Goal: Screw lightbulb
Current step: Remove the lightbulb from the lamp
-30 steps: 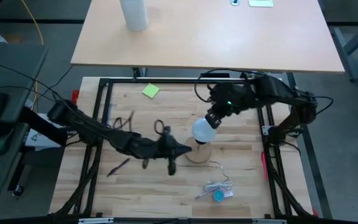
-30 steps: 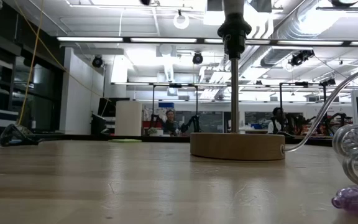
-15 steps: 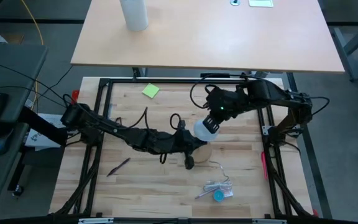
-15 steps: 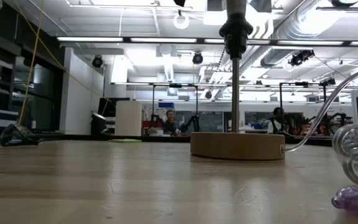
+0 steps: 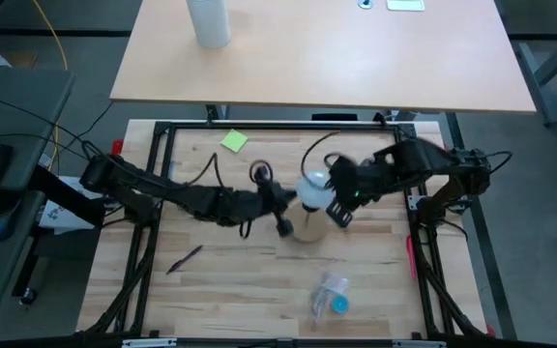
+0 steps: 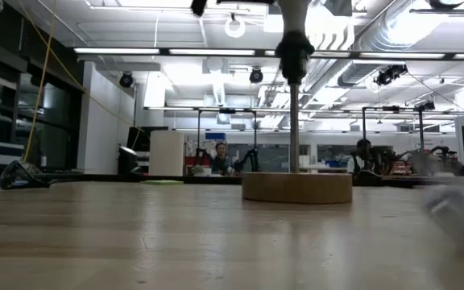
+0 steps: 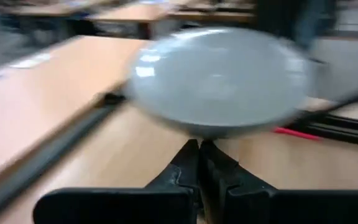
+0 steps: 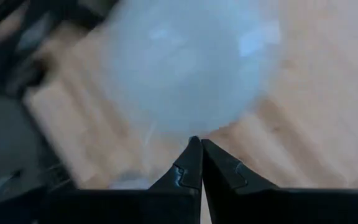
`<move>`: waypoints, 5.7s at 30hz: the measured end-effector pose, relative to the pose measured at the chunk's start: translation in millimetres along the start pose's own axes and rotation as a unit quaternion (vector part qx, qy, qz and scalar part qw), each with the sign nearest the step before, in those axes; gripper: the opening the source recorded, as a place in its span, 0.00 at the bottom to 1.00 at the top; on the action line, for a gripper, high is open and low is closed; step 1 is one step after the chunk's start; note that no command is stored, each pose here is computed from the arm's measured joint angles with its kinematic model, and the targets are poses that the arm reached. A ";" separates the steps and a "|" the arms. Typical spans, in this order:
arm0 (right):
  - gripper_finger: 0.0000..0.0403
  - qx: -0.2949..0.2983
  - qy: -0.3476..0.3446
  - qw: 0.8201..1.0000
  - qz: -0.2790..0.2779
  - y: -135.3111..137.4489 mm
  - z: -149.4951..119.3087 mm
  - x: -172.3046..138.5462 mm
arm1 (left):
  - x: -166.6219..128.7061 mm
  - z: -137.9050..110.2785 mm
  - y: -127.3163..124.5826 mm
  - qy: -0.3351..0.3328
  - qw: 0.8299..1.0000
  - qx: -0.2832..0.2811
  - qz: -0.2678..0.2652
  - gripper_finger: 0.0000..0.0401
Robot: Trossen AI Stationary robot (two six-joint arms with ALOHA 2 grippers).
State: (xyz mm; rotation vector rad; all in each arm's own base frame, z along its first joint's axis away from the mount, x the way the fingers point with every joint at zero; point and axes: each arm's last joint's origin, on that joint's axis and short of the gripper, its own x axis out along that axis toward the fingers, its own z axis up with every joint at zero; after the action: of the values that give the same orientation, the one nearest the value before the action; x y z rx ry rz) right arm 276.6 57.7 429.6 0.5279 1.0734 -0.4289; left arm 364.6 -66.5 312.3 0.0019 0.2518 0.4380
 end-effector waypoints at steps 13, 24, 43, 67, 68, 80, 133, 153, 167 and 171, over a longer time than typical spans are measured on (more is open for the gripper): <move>0.00 -0.007 -0.011 0.999 0.037 10.8 -25.5 -20.6 | -29.8 -51.1 65.6 0.037 0.995 -0.075 0.056 0.00; 0.00 -0.001 -0.056 0.998 0.030 -4.7 -29.7 -41.5 | 4.0 -120.3 9.5 0.093 0.980 -0.165 -0.067 0.00; 0.01 -0.051 -0.273 0.961 -0.005 30.4 -141.8 54.1 | 14.5 -103.2 23.2 0.096 0.985 -0.090 -0.110 0.00; 0.65 0.016 -0.439 0.885 -0.154 -10.4 -134.4 132.2 | 55.7 -166.9 23.2 0.203 0.957 -0.180 -0.103 0.00; 0.65 0.023 -0.443 0.883 -0.151 -13.1 -138.3 137.2 | 56.8 -166.2 25.2 0.202 0.957 -0.183 -0.102 0.00; 0.65 0.006 -0.465 0.871 -0.157 -21.0 -148.1 142.5 | 70.2 -161.4 48.1 0.187 0.959 -0.183 -0.105 0.00; 0.52 -0.246 -0.494 0.805 0.217 -117.7 -76.1 157.8 | 93.7 -199.2 31.5 0.124 0.958 -0.249 -0.069 0.00; 0.52 -0.332 -0.500 0.743 0.298 -137.2 -43.2 162.4 | 92.6 -207.9 23.3 0.122 0.964 -0.227 -0.068 0.00; 0.52 -0.408 -0.398 0.716 0.402 -133.8 -7.4 165.4 | 91.9 -209.1 21.8 0.127 0.963 -0.226 -0.075 0.00; 0.52 -0.413 -0.381 0.711 0.422 -130.7 -1.0 172.5 | 91.6 -210.3 22.1 0.133 0.963 -0.223 -0.072 0.00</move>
State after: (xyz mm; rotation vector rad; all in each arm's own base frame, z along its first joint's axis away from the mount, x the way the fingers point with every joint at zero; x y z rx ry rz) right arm 273.4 -58.9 247.3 -0.0447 0.0577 0.6318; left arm 384.7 -19.0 87.6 -0.5175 0.4097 0.3422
